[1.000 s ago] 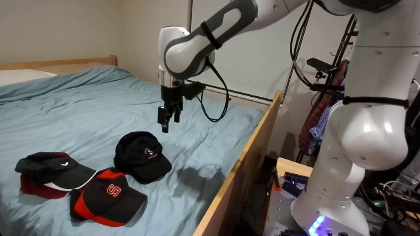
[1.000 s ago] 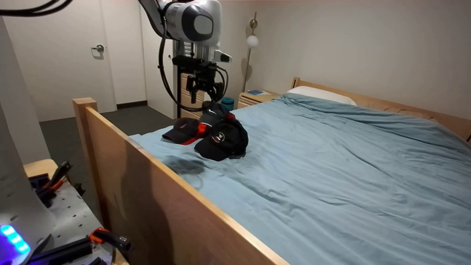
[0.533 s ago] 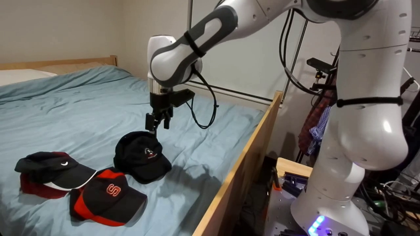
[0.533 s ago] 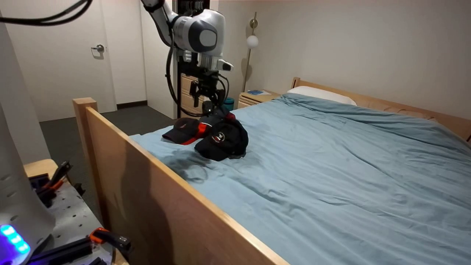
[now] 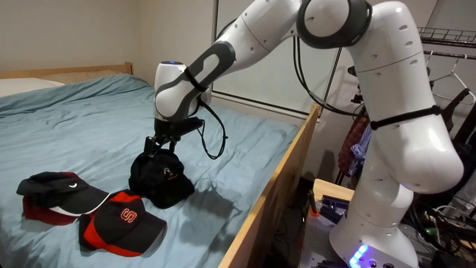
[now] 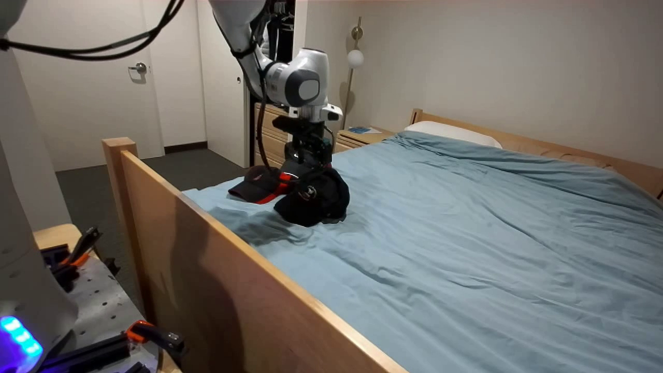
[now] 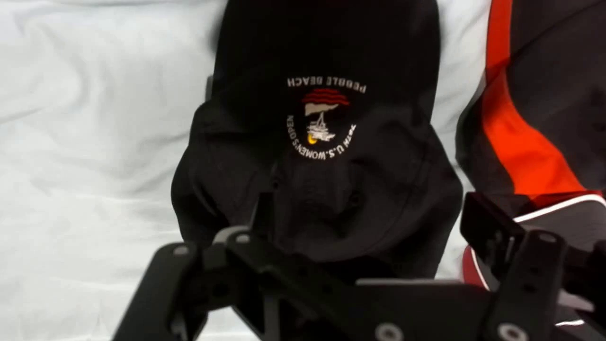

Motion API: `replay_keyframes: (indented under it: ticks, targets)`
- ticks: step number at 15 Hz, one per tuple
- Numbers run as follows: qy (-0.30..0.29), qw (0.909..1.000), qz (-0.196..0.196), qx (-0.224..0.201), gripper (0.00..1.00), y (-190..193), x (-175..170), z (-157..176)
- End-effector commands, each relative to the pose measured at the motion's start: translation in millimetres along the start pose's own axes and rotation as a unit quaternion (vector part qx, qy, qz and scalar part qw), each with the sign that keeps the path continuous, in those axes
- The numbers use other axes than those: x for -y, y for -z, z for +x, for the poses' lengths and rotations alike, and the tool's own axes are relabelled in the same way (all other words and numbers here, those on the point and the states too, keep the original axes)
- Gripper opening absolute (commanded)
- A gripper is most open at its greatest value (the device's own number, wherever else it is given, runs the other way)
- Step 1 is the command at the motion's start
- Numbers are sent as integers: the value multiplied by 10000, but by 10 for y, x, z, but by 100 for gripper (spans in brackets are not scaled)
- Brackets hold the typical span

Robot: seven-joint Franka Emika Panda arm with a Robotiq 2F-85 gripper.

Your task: Put the caps with bright colors on top of each other in the middle, then put the remaining two on the sides

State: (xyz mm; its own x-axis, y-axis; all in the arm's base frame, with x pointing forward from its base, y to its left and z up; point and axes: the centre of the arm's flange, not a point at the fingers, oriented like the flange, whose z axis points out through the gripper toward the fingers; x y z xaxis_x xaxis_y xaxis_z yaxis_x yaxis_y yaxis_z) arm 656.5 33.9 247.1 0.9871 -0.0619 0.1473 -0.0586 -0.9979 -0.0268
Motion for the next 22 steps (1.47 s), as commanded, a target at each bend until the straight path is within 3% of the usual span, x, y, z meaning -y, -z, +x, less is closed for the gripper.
replay_keyframes:
  ticks: [1,9,10,11,20,22]
  targets:
    - [-307,9992,-111,-224,100,-327,16,292]
    - [-245,9986,-4,-474,100,-641,1,454]
    - [-246,9985,-9,-492,75,-657,-1,464]
    - [-237,9985,-3,-497,73,-662,-10,463]
    - [-328,9979,128,-536,13,-599,-62,446]
    - [-316,9979,161,-548,5,-569,-60,442]
